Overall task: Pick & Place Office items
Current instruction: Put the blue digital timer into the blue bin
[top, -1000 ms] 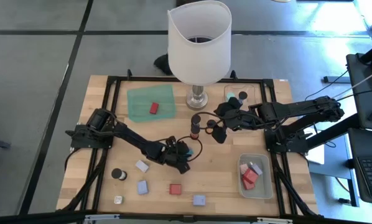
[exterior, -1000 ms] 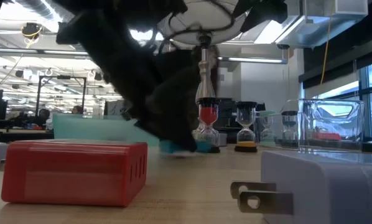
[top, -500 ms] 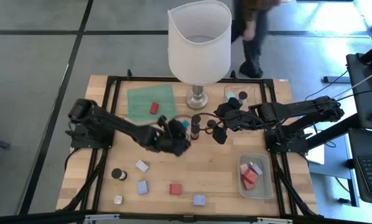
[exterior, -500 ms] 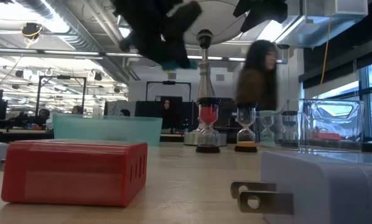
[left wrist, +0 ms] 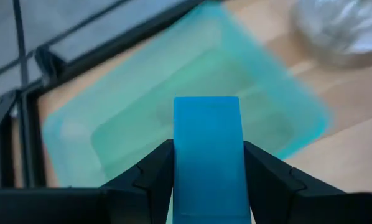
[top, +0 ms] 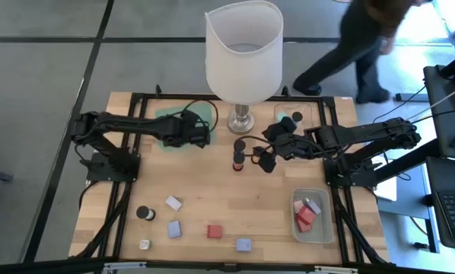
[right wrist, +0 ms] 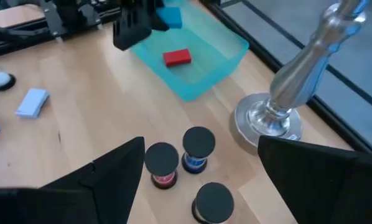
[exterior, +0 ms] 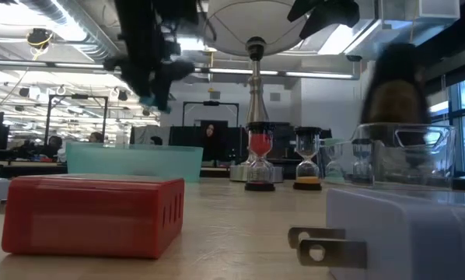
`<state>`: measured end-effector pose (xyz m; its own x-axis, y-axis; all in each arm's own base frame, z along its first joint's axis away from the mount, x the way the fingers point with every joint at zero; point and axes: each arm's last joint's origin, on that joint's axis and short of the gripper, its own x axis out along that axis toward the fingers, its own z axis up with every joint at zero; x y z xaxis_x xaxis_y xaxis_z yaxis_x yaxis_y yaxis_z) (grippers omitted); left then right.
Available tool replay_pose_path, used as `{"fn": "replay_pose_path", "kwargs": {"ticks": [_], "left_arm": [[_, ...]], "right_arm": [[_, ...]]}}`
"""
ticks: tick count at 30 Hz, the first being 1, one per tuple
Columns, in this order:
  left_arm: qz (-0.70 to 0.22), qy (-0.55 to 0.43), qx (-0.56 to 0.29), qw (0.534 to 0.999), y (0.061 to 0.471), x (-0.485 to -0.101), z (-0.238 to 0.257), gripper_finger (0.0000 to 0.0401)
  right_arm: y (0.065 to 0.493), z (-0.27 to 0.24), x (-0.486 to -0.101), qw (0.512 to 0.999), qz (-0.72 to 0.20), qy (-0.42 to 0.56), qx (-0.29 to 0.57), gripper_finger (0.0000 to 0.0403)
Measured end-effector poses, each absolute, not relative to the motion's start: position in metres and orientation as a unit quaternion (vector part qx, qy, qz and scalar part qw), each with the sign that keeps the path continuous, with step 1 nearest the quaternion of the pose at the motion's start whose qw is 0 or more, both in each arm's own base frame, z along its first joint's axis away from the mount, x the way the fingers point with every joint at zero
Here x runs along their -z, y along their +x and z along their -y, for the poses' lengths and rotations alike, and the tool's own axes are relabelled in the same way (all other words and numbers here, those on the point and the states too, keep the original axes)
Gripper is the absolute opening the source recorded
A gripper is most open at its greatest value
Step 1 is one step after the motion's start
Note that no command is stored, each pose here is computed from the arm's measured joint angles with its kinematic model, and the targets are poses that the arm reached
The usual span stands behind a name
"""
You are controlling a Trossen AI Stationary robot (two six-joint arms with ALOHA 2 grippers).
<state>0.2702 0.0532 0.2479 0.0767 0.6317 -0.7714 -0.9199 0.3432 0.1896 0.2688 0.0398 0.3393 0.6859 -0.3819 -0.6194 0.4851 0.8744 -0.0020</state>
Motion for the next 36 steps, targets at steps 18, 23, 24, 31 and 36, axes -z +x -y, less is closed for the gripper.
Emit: {"fn": "replay_pose_path", "kwargs": {"ticks": [18,23,24,31,36], "left_arm": [[-0.477,-0.284,-0.537,0.635,0.223,-0.167,-0.118,0.0158],[-0.476,-0.294,-0.526,0.64,0.216,-0.154,-0.121,0.016],[-0.476,-0.294,-0.525,0.641,0.215,-0.153,-0.121,0.016],[-0.488,-0.285,-0.52,0.64,0.212,-0.151,-0.122,0.0166],[-0.485,-0.286,-0.523,0.64,0.212,-0.151,-0.122,0.0191]], "right_arm": [[0.27,-0.029,-0.341,0.906,-0.289,0.095,0.294,0.0318],[0.271,-0.024,-0.341,0.903,-0.287,0.1,0.303,0.0318],[0.271,-0.023,-0.341,0.903,-0.287,0.1,0.304,0.0318],[0.271,-0.018,-0.341,0.9,-0.285,0.104,0.312,0.0318],[0.272,-0.014,-0.341,0.897,-0.284,0.106,0.32,0.0318]]}}
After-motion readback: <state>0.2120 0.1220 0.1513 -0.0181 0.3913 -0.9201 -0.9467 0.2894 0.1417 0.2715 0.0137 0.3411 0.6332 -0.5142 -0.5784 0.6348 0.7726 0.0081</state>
